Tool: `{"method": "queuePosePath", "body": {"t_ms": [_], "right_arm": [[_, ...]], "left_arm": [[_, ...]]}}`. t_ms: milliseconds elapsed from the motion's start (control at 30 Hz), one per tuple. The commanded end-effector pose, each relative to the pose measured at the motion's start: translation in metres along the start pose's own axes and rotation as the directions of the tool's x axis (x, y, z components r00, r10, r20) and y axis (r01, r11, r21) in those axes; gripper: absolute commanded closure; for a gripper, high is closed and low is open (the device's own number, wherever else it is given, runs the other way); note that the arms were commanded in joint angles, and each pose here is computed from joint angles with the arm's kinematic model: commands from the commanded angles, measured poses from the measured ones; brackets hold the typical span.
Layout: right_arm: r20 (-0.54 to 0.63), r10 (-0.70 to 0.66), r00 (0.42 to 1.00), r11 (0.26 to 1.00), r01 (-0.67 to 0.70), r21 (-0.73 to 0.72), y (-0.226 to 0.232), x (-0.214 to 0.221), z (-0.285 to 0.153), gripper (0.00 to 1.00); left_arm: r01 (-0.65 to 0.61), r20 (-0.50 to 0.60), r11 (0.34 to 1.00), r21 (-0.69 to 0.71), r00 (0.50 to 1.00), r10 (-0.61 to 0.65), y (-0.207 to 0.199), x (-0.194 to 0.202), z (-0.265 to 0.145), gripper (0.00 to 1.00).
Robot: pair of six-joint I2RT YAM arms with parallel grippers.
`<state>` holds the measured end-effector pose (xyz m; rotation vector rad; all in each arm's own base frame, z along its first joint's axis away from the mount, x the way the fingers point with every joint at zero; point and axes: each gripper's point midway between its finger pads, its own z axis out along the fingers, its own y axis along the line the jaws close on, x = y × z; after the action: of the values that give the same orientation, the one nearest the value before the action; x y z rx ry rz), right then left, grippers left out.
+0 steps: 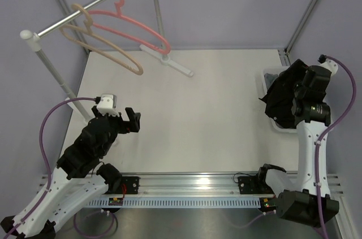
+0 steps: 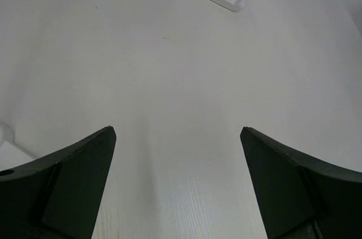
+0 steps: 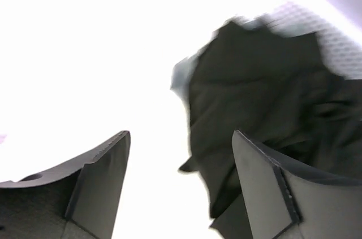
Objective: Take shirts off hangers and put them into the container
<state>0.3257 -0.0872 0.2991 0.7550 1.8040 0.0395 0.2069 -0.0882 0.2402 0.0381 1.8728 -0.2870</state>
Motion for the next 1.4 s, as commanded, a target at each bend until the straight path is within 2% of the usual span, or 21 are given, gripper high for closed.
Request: {"method": "queuePosePath", "body": {"t_ms": [0, 100, 233, 333, 467, 500, 667, 833, 933, 1067, 1367], "right_arm": [[0.051, -0.065, 0.997, 0.987, 0.072, -0.144, 0.024, -0.004, -0.031, 0.16], [0.158, -0.049, 0.986, 0.969, 0.086, -0.233, 0.033, -0.017, -0.074, 0.12], [0.071, -0.054, 0.996, 0.956, 0.073, -0.283, 0.036, 0.011, -0.072, 0.1], [0.009, -0.067, 0.998, 0.932, 0.066, -0.356, 0.042, 0.033, -0.076, 0.13], [0.131, -0.047, 0.99, 0.914, 0.095, -0.395, 0.042, 0.024, -0.104, 0.12], [0.186, -0.034, 0.982, 0.906, 0.109, -0.41, 0.042, 0.017, -0.12, 0.1], [0.317, 0.019, 0.948, 0.874, 0.138, -0.466, 0.048, -0.005, -0.175, 0.06], [0.442, -0.015, 0.897, 0.882, 0.22, -0.416, 0.035, -0.025, -0.235, 0.01], [0.492, -0.031, 0.87, 0.902, 0.236, -0.362, 0.021, -0.028, -0.257, 0.01], [0.519, -0.023, 0.855, 0.89, 0.254, -0.378, 0.015, -0.026, -0.277, 0.0], [0.531, -0.022, 0.847, 0.868, 0.28, -0.411, 0.01, -0.016, -0.288, 0.01]], "left_arm": [[0.026, 0.05, 1.0, -0.016, 0.998, -0.025, 0.002, -0.011, 0.0, 0.01], [0.035, 0.071, 0.999, -0.026, 0.997, -0.033, 0.005, -0.017, -0.003, 0.01], [0.026, 0.08, 0.998, -0.061, 0.997, -0.021, 0.011, -0.02, -0.002, 0.01], [0.026, 0.078, 0.998, -0.062, 0.997, -0.021, 0.011, -0.019, -0.002, 0.01], [0.044, 0.113, 0.997, -0.058, 0.993, -0.038, 0.012, -0.031, -0.009, 0.01], [0.049, 0.126, 0.997, -0.055, 0.991, -0.041, 0.013, -0.035, -0.012, 0.01], [0.075, 0.211, 0.997, -0.036, 0.975, -0.066, 0.017, -0.07, -0.039, 0.01], [0.059, 0.23, 0.996, -0.073, 0.972, -0.04, 0.029, -0.088, -0.062, 0.01], [0.05, 0.248, 0.996, -0.08, 0.968, -0.029, 0.035, -0.1, -0.077, 0.01], [0.049, 0.282, 0.995, -0.092, 0.959, -0.021, 0.046, -0.115, -0.101, 0.01], [0.048, 0.317, 0.985, -0.164, 0.948, 0.007, 0.07, -0.116, -0.123, 0.01]]}}
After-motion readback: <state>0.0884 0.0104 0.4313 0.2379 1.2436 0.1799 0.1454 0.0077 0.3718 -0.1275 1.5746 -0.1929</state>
